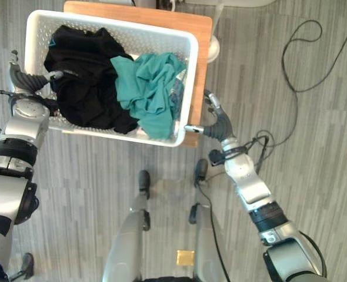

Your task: Grab the laundry basket,head to the washer,open it,put in the laundry and shut it.

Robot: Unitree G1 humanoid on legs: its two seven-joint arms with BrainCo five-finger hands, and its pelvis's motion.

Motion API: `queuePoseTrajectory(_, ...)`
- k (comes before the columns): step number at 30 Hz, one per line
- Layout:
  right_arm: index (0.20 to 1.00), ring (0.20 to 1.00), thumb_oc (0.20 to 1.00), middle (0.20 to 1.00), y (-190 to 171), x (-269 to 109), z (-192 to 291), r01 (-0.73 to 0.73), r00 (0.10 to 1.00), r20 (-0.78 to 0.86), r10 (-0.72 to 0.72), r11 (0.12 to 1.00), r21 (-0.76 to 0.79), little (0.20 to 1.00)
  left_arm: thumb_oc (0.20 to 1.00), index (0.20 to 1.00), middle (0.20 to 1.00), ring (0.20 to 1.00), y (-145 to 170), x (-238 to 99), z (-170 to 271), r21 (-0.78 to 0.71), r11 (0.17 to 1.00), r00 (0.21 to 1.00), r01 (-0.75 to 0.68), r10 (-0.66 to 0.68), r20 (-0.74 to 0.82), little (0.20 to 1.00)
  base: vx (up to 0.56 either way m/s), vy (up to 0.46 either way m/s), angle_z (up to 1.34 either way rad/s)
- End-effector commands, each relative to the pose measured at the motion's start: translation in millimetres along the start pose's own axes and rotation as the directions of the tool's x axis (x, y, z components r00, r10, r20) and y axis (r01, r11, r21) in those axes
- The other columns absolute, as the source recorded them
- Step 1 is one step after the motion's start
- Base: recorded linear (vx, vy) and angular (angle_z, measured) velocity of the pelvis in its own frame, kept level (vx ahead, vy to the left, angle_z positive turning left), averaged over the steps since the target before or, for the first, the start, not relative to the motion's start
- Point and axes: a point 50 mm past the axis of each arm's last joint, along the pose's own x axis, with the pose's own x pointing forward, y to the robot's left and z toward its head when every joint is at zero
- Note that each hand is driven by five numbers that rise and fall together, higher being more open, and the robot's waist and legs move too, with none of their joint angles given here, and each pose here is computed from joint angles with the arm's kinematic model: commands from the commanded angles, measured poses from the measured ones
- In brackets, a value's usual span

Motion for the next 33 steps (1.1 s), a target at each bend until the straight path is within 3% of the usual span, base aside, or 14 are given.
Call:
queuePoseTrajectory(1, 1.0, 1.0, 1.0, 1.0, -9.2, -5.3, 26.0, 0.05, 0.988, 0.141, -0.06, 0.996, 0.073, 1.0, 1.0, 1.0, 1.0, 1.0, 14.3, 5.7, 4.1, -0.014, 0.999, 0.999, -0.041, 0.042, 0.023, 1.0, 0.0, 0.0, 0.0)
queuePoseTrajectory(13, 1.0, 1.0, 1.0, 1.0, -4.9, 7.3, 44.6, 0.114, 0.973, 0.172, -0.151, 0.972, 0.207, 1.0, 1.0, 1.0, 1.0, 1.0, -23.0, -12.5, 4.4, 0.016, 0.999, 0.997, 0.051, -0.052, 0.062, 1.0, 0.0, 0.026, 0.04)
queuePoseTrajectory(18, 1.0, 1.0, 1.0, 1.0, 12.0, 4.6, 41.1, 0.04, 0.985, 0.145, -0.09, 0.948, 0.317, 1.0, 1.0, 1.0, 1.0, 1.0, -35.4, -20.8, 3.8, -0.001, 0.997, 0.994, 0.082, -0.082, 0.073, 1.0, 0.0, 0.028, 0.02)
queuePoseTrajectory(26, 1.0, 1.0, 1.0, 1.0, 24.8, 2.5, 21.5, 0.074, 0.995, 0.037, -0.093, 0.935, 0.347, 1.0, 1.0, 1.0, 1.0, 1.0, -49.5, -30.4, -1.5, -0.011, 0.993, 0.991, 0.119, -0.118, 0.058, 1.0, 0.0, 0.026, 0.03)
queuePoseTrajectory(30, 1.0, 1.0, 1.0, 1.0, 14.6, 3.2, 28.9, 0.158, 0.979, 0.07, -0.192, 0.929, 0.336, 1.0, 1.0, 1.0, 1.0, 1.0, -50.9, -33.3, -2.3, -0.012, 0.993, 0.991, 0.117, -0.116, 0.066, 1.0, 0.02, 0.053, 0.03)
queuePoseTrajectory(33, 1.0, 1.0, 1.0, 1.0, -10.1, 5.7, 44.0, 0.343, 0.912, 0.129, -0.389, 0.897, 0.28, 1.0, 1.0, 1.0, 1.0, 1.0, -57.9, -41.4, -9.9, -0.033, 0.992, 0.991, 0.126, -0.124, 0.052, 1.0, 0.02, 0.092, 0.06)
